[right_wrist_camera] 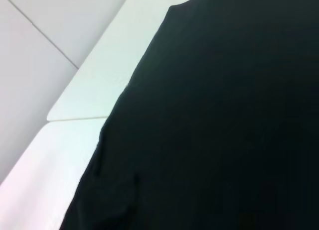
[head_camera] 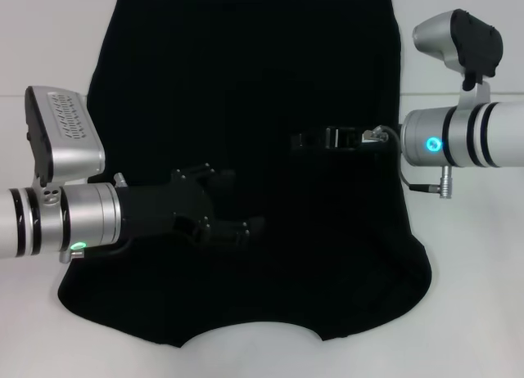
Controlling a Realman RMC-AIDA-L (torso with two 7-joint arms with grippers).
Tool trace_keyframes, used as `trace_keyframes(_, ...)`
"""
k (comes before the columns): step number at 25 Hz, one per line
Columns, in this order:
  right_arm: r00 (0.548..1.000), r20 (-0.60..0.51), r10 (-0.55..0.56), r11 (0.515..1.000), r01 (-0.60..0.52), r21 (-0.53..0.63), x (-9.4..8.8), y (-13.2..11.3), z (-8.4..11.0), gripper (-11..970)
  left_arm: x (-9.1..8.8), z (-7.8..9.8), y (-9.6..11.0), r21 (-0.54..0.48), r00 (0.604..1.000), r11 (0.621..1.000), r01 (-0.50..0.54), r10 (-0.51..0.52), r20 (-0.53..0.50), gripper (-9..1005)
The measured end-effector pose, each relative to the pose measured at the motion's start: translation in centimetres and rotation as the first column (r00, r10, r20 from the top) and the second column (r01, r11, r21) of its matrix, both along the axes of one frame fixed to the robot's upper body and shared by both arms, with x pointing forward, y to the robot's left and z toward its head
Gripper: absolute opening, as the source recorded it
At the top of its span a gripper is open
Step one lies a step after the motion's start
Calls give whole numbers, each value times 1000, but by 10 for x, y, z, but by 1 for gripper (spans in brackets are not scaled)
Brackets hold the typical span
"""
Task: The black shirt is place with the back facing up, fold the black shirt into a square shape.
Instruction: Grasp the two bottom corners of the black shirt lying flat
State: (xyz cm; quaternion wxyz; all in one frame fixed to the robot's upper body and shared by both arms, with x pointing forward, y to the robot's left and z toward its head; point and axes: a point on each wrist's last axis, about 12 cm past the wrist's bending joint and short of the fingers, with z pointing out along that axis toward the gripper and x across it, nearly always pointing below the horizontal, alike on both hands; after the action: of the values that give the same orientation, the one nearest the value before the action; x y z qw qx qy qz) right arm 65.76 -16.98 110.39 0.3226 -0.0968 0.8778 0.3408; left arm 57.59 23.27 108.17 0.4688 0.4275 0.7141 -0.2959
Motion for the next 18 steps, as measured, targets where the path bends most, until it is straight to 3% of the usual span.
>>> trace_keyframes(18,996,-28,-90,996,90,-18,-8,-39,-15,546,0,0,1,1,1000,1000,-4,4,-1,950)
